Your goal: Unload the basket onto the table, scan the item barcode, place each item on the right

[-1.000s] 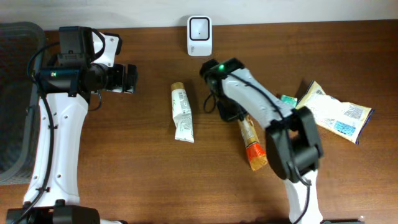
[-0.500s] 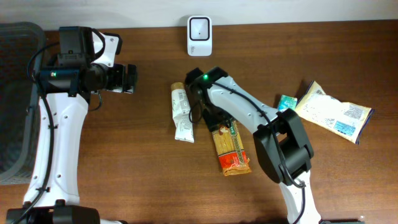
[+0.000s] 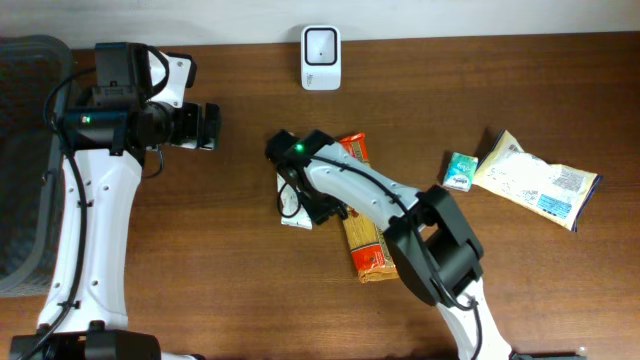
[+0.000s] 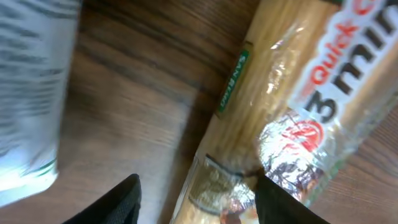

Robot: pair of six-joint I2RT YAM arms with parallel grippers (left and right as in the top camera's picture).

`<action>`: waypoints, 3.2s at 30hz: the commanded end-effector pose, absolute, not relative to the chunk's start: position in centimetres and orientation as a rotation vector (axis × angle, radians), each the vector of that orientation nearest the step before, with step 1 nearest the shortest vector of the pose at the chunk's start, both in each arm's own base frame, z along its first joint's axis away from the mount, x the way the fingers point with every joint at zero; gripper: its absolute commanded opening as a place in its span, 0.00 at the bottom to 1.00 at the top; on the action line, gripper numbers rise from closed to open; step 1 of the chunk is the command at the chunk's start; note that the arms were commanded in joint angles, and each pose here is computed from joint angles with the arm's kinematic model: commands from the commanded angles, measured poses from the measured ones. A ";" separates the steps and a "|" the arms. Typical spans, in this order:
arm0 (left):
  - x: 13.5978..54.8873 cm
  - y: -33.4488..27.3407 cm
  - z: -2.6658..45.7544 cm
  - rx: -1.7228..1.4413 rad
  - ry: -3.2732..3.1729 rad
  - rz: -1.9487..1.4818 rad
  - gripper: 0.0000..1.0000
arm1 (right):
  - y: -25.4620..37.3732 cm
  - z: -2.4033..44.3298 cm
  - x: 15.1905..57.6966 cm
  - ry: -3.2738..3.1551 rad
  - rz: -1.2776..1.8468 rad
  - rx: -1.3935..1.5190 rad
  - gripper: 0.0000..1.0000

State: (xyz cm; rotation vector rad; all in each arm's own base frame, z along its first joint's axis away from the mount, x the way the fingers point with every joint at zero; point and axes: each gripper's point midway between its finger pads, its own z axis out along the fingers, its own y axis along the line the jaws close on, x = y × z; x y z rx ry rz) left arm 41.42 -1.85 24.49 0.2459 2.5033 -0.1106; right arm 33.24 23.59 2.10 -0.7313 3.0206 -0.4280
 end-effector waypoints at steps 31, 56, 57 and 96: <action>41.5 -1.7 25.3 0.257 2.480 -0.104 0.99 | 22.9 6.8 34.0 3.117 -0.497 -0.572 0.04; 41.5 -1.7 25.3 0.257 2.480 -0.104 0.99 | 29.7 6.9 33.6 3.071 -0.138 -0.671 0.51; 41.5 -1.7 25.3 0.257 2.480 -0.104 0.99 | 29.6 6.5 33.4 3.046 -0.216 -0.659 0.51; 41.5 -1.7 25.3 0.257 2.481 -0.103 0.99 | 24.2 -2.5 33.1 2.802 -0.733 -1.016 0.05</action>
